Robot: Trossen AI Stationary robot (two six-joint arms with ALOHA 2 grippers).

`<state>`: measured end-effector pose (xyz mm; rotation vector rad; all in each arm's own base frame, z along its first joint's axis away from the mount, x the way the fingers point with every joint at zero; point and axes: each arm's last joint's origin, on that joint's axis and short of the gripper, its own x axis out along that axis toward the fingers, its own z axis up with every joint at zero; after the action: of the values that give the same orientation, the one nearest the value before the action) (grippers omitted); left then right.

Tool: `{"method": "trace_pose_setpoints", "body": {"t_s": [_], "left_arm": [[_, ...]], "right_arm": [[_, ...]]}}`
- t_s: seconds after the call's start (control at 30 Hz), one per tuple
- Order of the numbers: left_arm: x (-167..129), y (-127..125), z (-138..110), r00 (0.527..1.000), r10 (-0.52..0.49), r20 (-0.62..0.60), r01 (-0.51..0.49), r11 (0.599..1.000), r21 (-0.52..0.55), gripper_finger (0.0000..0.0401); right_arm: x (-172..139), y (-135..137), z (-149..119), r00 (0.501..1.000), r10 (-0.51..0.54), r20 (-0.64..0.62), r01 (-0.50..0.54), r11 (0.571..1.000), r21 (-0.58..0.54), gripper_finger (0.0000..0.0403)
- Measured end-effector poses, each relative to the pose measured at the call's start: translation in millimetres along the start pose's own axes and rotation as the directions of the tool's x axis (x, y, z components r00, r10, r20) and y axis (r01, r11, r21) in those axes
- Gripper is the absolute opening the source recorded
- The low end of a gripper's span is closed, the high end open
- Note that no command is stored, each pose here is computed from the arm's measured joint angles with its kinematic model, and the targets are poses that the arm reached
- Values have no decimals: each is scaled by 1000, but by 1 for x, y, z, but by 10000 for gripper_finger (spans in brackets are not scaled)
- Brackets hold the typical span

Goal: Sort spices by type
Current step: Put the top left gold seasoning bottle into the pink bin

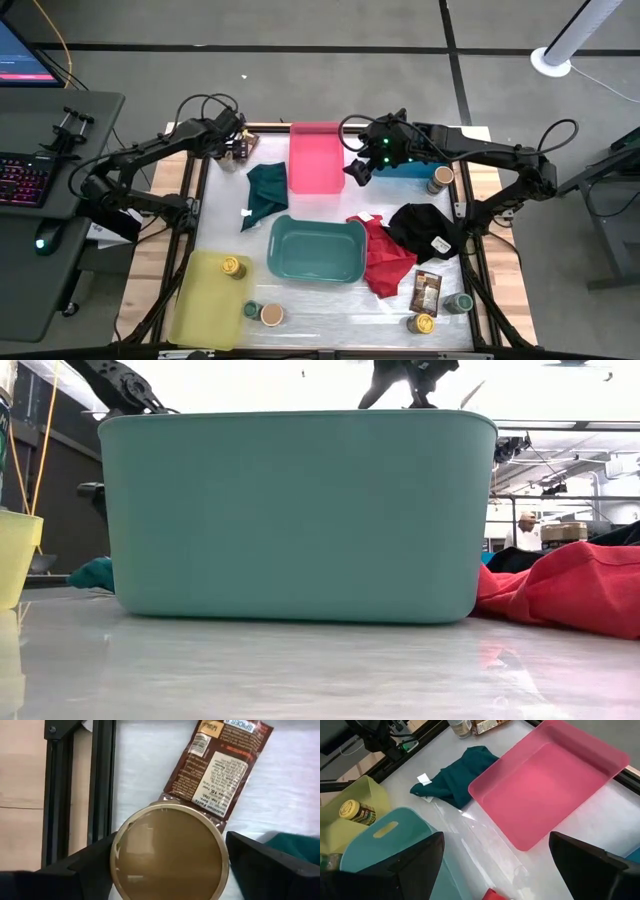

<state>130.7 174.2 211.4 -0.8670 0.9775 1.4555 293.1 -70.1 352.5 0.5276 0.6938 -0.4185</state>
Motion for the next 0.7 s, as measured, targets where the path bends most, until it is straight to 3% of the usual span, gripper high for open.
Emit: {"method": "trace_pose_setpoints", "body": {"t_s": [0.13, 0.27, 0.4, 0.57, 0.7], "left_arm": [[0, 0, 0, 1000, 1, 0, -1, 1000, 24, 302], [-1, 0, 0, 1000, -3, 5, 3, 999, 39, 238], [-8, 1, 2, 999, -42, -2, 42, 994, 104, 235], [-54, -3, 29, 967, -202, 157, 182, 974, 134, 235], [-102, -18, 51, 875, -392, 285, 322, 910, 261, 235]], "right_arm": [[0, 4, -2, 1000, 12, -6, -12, 1000, -12, 355], [0, 8, -4, 1000, 12, -6, -12, 1000, -23, 355], [-3, 12, -6, 1000, 22, -2, -22, 999, -34, 355], [-24, 23, -11, 997, 73, 34, -72, 997, -37, 355], [-42, 27, -13, 993, 67, 95, -64, 998, -25, 355]]}}
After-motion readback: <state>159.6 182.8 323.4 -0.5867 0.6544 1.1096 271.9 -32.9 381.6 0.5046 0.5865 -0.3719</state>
